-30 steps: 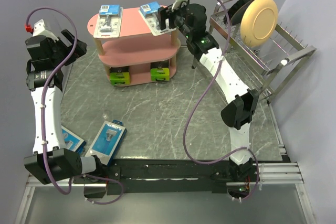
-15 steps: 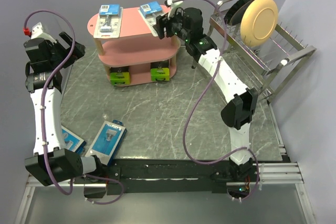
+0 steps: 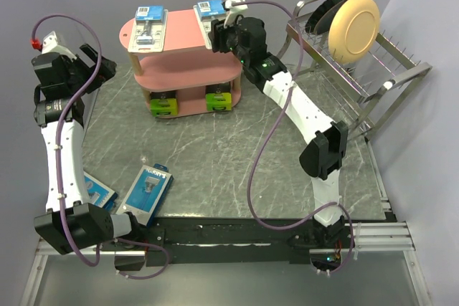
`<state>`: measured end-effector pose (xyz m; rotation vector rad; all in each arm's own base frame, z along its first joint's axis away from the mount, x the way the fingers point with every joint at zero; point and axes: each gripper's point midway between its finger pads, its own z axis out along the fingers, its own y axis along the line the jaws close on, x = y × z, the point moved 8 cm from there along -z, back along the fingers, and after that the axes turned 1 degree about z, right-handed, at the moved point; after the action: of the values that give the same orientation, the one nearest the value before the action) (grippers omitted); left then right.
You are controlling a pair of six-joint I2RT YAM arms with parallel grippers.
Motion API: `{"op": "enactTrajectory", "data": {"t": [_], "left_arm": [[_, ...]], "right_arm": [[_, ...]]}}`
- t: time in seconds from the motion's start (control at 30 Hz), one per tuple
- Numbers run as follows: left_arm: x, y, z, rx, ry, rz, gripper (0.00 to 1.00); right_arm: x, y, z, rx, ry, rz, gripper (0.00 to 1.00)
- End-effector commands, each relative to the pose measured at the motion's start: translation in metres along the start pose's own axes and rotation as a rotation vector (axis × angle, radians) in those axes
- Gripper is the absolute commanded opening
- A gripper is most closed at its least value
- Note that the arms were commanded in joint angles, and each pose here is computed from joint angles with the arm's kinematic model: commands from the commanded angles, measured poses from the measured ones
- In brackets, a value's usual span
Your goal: Place and organize the shaving razors onto the shelf
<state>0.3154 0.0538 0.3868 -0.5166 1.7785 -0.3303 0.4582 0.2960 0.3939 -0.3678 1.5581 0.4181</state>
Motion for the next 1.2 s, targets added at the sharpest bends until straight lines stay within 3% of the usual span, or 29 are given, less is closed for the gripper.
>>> {"op": "enactTrajectory", "data": {"t": [0.0,0.47,0.57,0.73,0.9,1.03,1.13,1.17], "left_arm": [[-0.007,-0.007,-0.011,0.045,-0.051,0.001,0.97],[-0.006,-0.004,-0.017,0.041,-0.061,-0.017,0.97],[-0.007,-0.004,-0.019,0.041,-0.065,-0.017,0.97],[-0.006,-0.002,-0.02,0.03,-0.061,0.0,0.97],[0.005,0.004,-0.021,0.021,-0.024,0.039,0.97],[0.029,0.011,-0.021,0.095,0.075,0.177,0.96],[0.061,0.022,-0.022,0.207,0.191,0.333,0.96],[0.076,0.02,-0.029,0.308,0.272,0.359,0.96]], "right_arm": [[0.007,0.011,0.002,0.125,0.02,0.084,0.5],[0.008,0.027,0.005,0.133,0.005,0.113,0.49],[0.003,0.031,0.007,0.113,-0.015,0.108,0.53],[-0.046,0.032,-0.014,0.12,-0.134,0.111,0.72],[-0.113,0.022,-0.059,0.144,-0.293,0.119,0.76],[-0.146,0.013,-0.105,0.157,-0.352,0.114,0.8],[-0.13,0.013,-0.127,0.134,-0.283,0.129,0.83],[-0.1,0.015,-0.123,0.112,-0.203,0.109,0.87]]}}
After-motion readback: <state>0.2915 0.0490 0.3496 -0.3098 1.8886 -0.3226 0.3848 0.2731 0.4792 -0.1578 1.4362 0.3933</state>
